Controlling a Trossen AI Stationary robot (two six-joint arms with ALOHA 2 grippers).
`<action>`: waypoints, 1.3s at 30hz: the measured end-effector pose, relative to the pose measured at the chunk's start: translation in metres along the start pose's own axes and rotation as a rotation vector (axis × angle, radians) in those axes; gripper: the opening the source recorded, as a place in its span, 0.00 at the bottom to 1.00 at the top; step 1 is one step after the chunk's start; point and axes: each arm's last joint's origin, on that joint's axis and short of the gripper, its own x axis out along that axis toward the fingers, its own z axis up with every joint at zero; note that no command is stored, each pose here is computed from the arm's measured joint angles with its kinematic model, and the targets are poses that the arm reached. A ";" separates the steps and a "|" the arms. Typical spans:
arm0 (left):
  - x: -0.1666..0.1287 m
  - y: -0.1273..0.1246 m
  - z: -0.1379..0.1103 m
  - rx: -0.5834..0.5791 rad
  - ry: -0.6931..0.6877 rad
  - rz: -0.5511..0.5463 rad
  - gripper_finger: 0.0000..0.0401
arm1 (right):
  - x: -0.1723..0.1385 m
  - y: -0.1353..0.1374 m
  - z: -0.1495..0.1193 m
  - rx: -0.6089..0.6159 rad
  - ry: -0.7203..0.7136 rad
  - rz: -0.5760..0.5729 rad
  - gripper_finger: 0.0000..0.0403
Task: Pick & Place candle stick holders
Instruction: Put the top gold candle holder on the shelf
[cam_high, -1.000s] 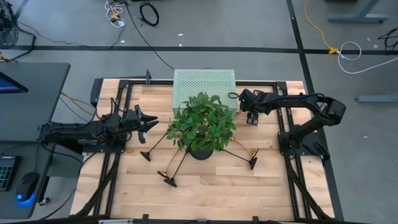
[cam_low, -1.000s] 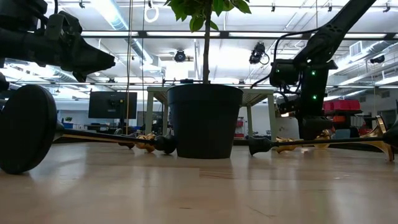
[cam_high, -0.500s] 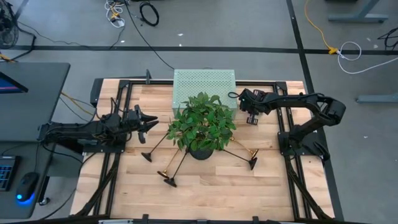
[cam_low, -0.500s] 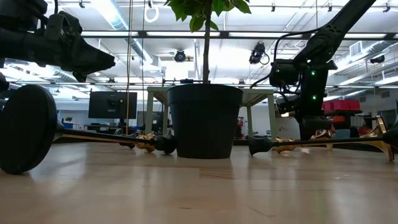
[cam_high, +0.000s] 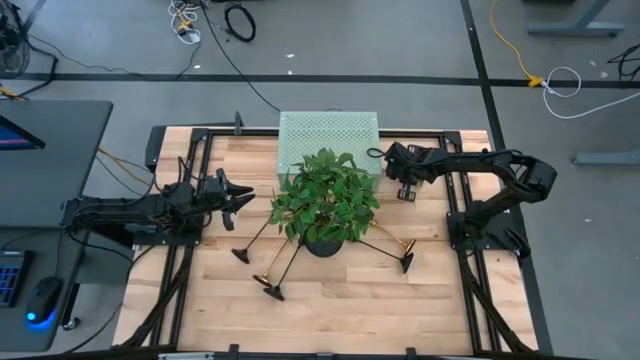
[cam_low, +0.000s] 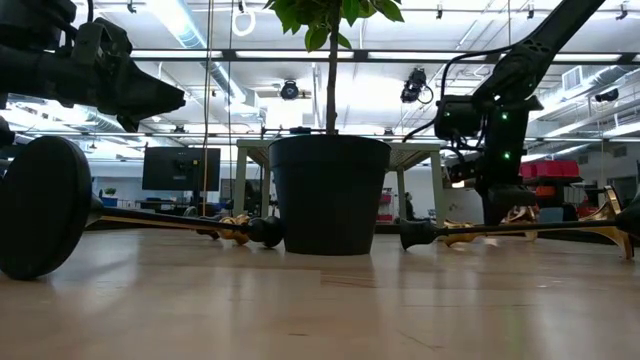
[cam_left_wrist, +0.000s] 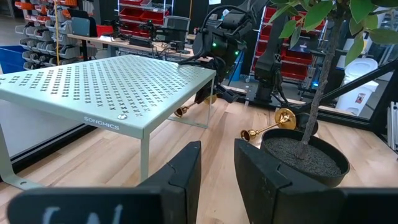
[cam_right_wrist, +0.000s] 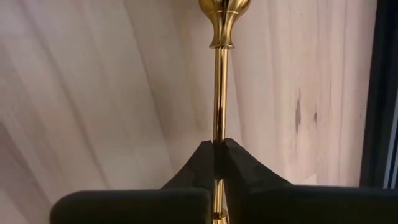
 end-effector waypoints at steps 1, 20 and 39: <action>0.000 0.000 0.000 0.000 0.000 0.000 0.25 | 0.000 0.000 0.000 0.003 0.002 0.005 0.02; 0.000 0.000 0.000 -0.001 0.000 0.000 0.25 | -0.033 -0.016 0.005 0.040 0.071 0.000 0.00; 0.000 0.000 0.000 0.000 0.000 0.000 0.25 | -0.117 -0.041 -0.017 0.370 -0.308 -0.086 0.00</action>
